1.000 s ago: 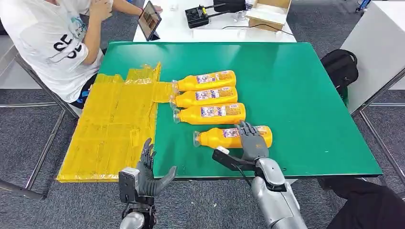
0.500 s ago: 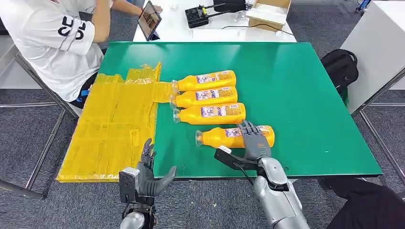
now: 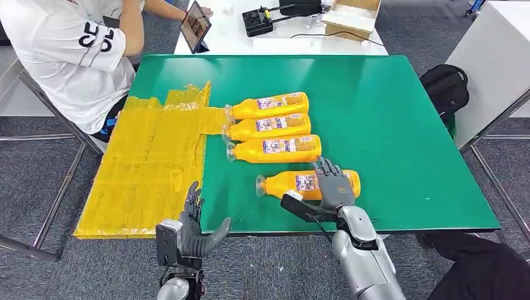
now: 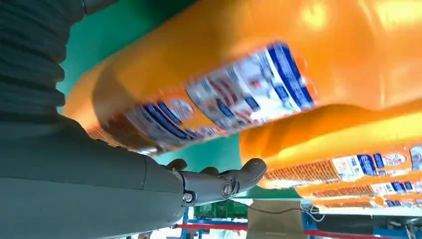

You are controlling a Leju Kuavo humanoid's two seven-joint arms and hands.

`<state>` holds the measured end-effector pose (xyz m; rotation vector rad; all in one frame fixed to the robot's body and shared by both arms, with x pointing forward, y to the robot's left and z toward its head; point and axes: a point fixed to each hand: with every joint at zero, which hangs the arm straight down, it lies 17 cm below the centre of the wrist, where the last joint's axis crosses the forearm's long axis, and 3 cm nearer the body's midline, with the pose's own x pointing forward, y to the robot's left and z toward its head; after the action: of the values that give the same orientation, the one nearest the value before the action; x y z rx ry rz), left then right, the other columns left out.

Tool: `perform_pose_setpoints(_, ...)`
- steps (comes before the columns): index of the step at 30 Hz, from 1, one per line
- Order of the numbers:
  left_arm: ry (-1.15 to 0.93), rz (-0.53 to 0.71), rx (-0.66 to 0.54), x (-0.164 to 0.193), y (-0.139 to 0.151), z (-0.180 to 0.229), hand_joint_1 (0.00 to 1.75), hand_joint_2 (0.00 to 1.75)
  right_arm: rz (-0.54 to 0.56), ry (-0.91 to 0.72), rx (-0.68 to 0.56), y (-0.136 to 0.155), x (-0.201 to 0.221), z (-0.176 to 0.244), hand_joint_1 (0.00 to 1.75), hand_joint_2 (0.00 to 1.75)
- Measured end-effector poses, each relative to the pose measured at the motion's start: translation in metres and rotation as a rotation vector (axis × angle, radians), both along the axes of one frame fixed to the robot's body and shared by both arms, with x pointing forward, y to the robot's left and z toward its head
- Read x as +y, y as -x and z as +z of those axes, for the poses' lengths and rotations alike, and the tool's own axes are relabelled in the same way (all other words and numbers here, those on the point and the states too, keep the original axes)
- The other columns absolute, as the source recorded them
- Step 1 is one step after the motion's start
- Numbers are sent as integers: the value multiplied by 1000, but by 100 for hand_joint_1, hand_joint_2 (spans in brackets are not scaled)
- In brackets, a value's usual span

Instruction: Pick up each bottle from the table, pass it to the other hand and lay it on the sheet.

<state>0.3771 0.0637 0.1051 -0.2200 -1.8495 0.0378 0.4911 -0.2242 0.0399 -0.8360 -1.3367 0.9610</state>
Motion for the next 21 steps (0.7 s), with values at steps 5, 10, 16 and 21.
perform_pose_setpoints(5,0,0,0,0,0,0,0,175,0,0,-6,-1,0,3,0,175)
perform_pose_setpoints(10,-1,-1,2,0,0,-1,0,175,1,-1,-18,-2,0,7,0,175)
perform_pose_setpoints(16,-1,-1,2,0,0,-1,0,175,0,-5,-50,-6,1,21,0,175)
perform_pose_setpoints(21,-1,-2,2,-1,0,-1,0,175,-2,-4,-50,-6,0,21,0,175)
